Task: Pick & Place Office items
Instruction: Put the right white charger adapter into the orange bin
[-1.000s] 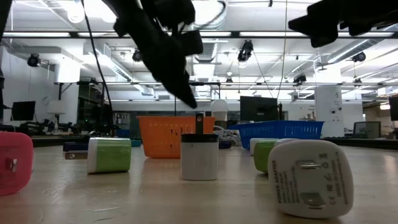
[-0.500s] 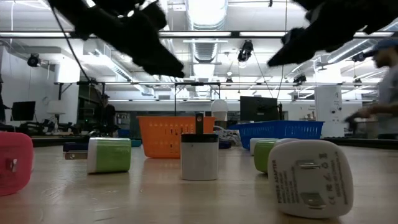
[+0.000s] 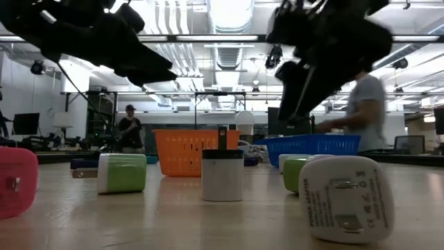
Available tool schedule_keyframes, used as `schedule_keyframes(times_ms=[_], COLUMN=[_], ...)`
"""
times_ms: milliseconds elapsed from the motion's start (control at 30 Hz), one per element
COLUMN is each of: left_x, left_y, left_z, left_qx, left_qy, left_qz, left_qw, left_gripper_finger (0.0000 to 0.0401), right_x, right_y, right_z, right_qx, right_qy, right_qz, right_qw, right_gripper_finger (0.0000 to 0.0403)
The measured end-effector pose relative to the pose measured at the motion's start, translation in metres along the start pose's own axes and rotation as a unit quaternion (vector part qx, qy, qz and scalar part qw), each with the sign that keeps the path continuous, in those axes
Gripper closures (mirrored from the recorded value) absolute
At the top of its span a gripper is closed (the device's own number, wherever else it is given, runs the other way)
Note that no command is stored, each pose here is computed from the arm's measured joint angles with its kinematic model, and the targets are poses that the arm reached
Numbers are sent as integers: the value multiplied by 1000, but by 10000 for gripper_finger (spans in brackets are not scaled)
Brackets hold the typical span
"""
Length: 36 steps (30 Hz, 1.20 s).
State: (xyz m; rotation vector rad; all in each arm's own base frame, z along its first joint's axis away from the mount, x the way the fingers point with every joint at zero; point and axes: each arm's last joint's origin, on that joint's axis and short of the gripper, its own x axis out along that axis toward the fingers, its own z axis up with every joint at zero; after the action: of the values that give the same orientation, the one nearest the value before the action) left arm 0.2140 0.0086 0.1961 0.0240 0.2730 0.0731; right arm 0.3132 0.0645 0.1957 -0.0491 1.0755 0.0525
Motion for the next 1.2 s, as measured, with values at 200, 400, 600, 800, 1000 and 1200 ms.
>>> schedule_keyframes(times_ms=[200, 400, 600, 800, 1000, 1200], left_x=[-7, -7, -7, -7, -7, -7], left_y=[0, -1, -1, -1, -1, -1], left_z=[0, -1, -2, -2, -1, -1], left_qx=[0, 2, 2, 1, 0, -2], left_qy=[-16, -14, -15, -15, -18, -18], left_qz=[-1, -2, -2, -2, -2, -2], left_qw=[1000, 1000, 1000, 1000, 1000, 1000], left_gripper_finger=[85, 85, 85, 85, 85, 85], right_x=[12, 6, 9, 18, 25, 29], right_y=[-17, -34, -49, -50, -50, -50], right_z=[12, 16, 8, 1, -7, -7], right_qx=[13, 54, 98, 109, 119, 125], right_qy=[55, 64, 76, 88, 87, 63], right_qz=[16, 31, 50, 56, 58, 59], right_qw=[998, 996, 991, 989, 987, 988], right_gripper_finger=[97, 95, 98, 99, 99, 99])
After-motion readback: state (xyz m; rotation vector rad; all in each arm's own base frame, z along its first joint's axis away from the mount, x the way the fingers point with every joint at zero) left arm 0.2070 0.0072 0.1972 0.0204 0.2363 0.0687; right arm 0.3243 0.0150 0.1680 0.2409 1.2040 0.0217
